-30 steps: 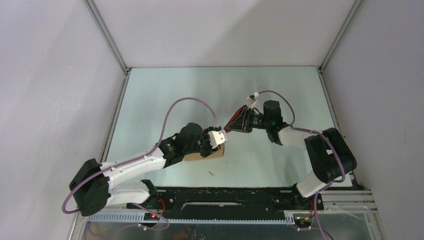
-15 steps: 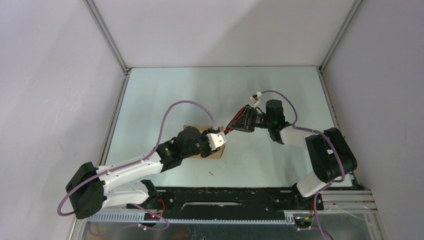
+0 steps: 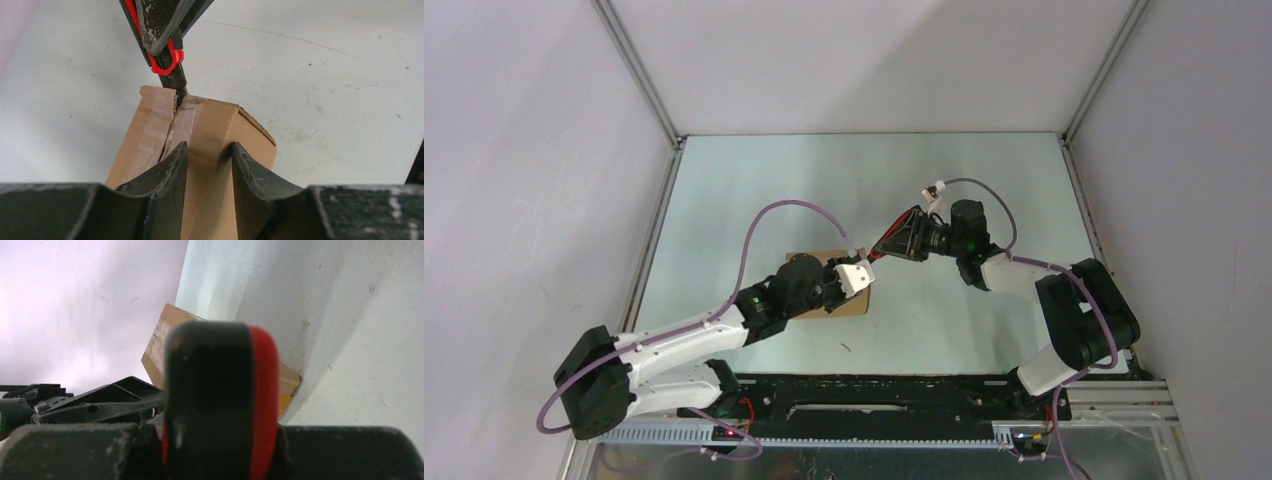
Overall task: Unpack the express box
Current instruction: Cut the express box at the center of the board.
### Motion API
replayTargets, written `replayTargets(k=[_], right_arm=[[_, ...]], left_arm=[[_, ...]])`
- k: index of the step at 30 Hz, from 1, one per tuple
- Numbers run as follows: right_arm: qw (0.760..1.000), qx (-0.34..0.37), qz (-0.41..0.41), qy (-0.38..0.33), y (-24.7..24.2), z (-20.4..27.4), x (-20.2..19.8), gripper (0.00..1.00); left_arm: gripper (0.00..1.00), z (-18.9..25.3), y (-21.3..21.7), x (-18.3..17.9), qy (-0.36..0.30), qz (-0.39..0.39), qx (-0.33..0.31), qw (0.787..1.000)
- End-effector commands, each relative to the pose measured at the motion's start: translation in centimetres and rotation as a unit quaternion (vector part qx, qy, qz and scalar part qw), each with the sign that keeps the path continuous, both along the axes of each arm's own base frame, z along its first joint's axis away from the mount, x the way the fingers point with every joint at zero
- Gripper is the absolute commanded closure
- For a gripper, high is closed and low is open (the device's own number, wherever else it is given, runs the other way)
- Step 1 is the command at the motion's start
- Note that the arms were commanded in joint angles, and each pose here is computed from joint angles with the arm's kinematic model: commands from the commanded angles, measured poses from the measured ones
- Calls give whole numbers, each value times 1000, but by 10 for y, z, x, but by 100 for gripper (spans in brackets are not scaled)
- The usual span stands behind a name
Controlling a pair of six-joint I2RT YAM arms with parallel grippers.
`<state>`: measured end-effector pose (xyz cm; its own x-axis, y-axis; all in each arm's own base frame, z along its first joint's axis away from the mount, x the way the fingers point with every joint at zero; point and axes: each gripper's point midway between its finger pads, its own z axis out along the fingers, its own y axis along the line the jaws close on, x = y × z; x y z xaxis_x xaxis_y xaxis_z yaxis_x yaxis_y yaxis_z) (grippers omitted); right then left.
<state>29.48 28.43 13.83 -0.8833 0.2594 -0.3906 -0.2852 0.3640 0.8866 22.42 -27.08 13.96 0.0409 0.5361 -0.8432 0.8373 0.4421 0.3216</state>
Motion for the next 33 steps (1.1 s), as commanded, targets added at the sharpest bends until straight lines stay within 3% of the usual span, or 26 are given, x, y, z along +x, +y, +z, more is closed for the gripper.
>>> replayTargets(k=[1,3,7,17,24,33], right_arm=[[998,-56,43,0,1,-27,-27,100],[996,-66,52,-25,0,-24,-30,100],[992,-82,74,-69,1,-21,-38,100],[990,-72,84,-92,5,-13,-42,100],[989,-71,86,-95,8,-12,-43,100],[990,-70,82,-88,9,-15,-42,100]], left_arm=[[49,8,5,-1,21,5,5,1000],[28,3,5,-10,46,-11,12,999],[19,-1,8,-14,73,-18,12,997],[24,-14,3,-38,181,-88,41,979],[25,-31,-3,-44,226,-97,58,968],[39,-52,-7,-62,277,-106,78,952]])
